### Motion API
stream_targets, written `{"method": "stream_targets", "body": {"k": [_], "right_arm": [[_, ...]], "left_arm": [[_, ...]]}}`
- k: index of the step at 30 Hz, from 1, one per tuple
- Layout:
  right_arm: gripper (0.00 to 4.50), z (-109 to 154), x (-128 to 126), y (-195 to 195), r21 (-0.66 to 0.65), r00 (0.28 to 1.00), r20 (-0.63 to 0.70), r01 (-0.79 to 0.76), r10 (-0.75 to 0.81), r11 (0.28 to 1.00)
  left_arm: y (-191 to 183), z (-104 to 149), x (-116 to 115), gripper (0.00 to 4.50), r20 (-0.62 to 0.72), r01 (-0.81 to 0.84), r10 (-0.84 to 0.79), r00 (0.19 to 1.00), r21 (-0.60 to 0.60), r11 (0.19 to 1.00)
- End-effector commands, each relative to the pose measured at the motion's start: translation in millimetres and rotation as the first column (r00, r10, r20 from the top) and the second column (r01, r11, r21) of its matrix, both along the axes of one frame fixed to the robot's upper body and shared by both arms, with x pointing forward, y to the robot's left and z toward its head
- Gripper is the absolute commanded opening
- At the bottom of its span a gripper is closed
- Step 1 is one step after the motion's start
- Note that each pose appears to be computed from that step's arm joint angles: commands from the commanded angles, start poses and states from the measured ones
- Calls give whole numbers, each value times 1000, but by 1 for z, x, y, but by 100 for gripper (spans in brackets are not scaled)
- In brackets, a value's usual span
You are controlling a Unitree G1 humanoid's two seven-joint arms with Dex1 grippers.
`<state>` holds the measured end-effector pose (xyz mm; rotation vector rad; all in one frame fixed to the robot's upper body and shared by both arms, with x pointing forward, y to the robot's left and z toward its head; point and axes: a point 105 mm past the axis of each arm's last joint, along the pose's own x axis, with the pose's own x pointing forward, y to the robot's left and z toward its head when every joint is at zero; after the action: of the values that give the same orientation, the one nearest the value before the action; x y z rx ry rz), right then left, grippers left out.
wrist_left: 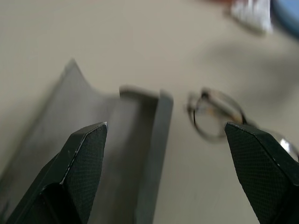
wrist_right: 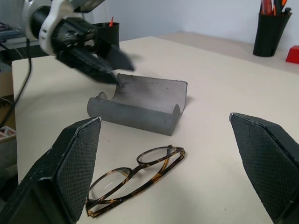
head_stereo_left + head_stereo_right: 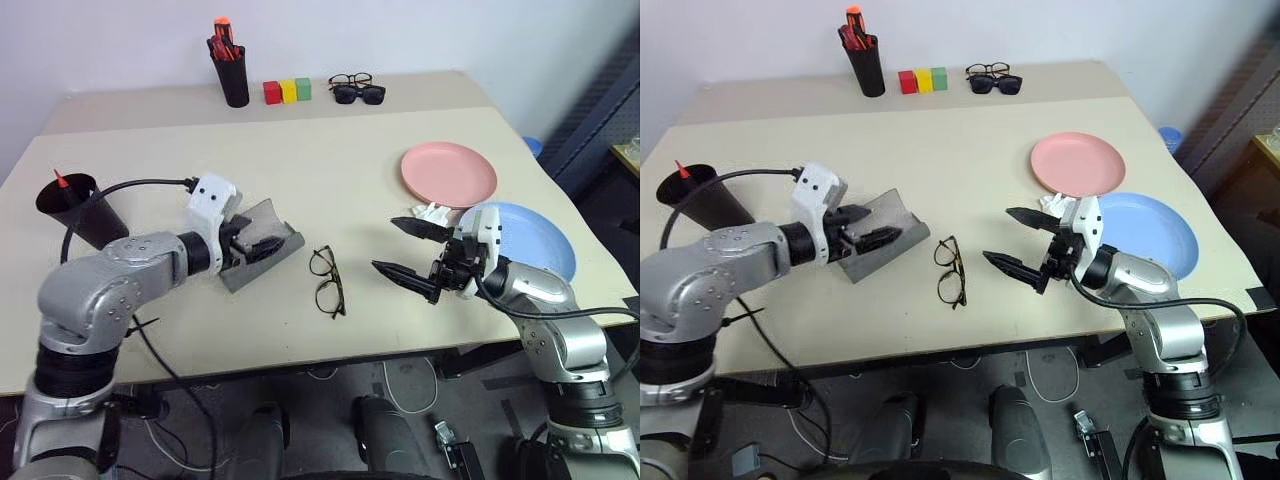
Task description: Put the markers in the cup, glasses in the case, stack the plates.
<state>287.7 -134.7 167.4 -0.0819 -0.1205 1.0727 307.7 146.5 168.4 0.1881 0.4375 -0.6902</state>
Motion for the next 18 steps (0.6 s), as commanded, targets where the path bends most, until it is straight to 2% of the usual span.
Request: {"method": "stream_targets", "body": {"k": [1, 4, 8, 11, 17, 18], "right_arm": [[450, 8, -5, -3, 9, 999, 44, 10, -10, 1000], [450, 8, -5, -4, 19, 998, 50, 22, -23, 1000], [450, 8, -5, -7, 24, 997, 58, 40, -42, 999], [450, 7, -5, -8, 21, 997, 58, 47, -48, 999], [450, 6, -5, -12, 14, 996, 64, 67, -68, 998], [450, 6, -5, -12, 11, 995, 67, 68, -69, 998]], "left_arm": [[6, -7, 4, 409, -40, 7, -3, 999, 87, 996], [8, -16, 11, 409, -56, 3, 5, 998, 150, 989], [3, -44, 18, 409, -132, 5, 25, 991, 226, 974], [-5, -54, 18, 328, -165, 65, -27, 986, 228, 971], [-9, -58, 23, 45, -166, 157, -118, 979, 252, 955], [-10, -57, 23, 45, -165, 176, -136, 977, 254, 951]]}}
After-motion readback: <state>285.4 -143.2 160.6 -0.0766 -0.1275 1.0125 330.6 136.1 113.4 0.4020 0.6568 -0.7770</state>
